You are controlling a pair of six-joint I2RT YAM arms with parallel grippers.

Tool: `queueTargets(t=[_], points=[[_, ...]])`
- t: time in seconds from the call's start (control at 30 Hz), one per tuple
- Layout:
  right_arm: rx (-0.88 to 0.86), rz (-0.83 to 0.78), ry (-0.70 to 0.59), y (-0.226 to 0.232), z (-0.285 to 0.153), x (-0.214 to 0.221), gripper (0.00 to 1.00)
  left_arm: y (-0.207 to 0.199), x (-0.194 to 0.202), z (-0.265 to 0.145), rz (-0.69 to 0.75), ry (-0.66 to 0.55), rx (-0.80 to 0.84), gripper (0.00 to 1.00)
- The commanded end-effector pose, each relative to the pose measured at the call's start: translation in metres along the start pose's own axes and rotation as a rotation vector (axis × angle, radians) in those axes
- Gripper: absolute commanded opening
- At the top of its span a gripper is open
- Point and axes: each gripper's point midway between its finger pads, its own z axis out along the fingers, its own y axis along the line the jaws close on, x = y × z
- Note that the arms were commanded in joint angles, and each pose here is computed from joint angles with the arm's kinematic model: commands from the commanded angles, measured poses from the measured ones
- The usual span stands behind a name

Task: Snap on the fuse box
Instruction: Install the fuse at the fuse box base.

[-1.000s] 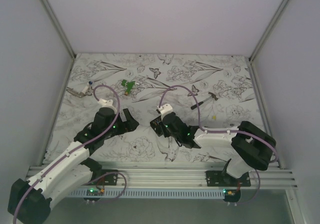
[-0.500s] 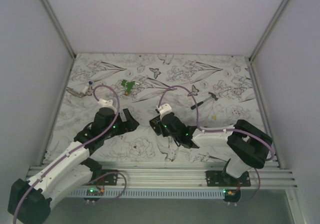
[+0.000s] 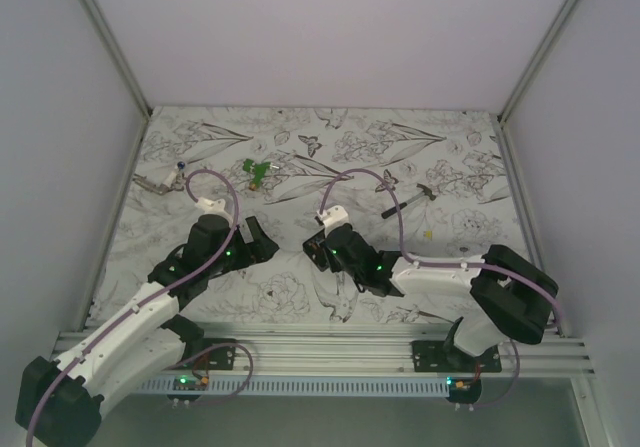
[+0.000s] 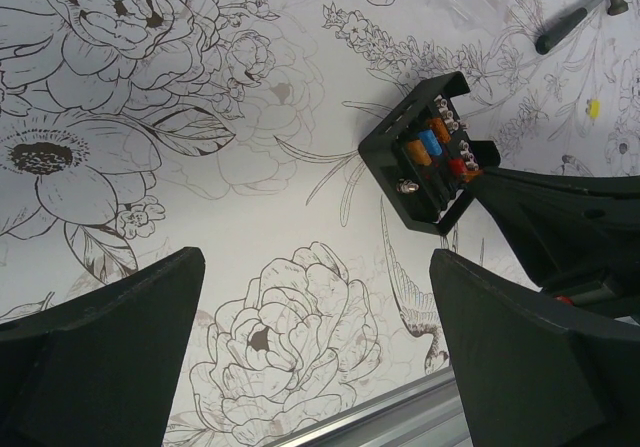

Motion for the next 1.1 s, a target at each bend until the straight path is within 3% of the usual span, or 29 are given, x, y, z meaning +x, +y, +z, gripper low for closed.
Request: queueTargets(t=[0.0,1.07], points=[[0.006,-0.008,-0.028,0.001,-0.001,-0.010,0.00,0.007,0.007,0.001,-0.016,0.020,-0.021,0.99],[-0.029,0.016,-0.057,0.011,0.007,-0.016,0.00,0.009,0.008,0.002,-0.022,0.022,-0.028,1.00]])
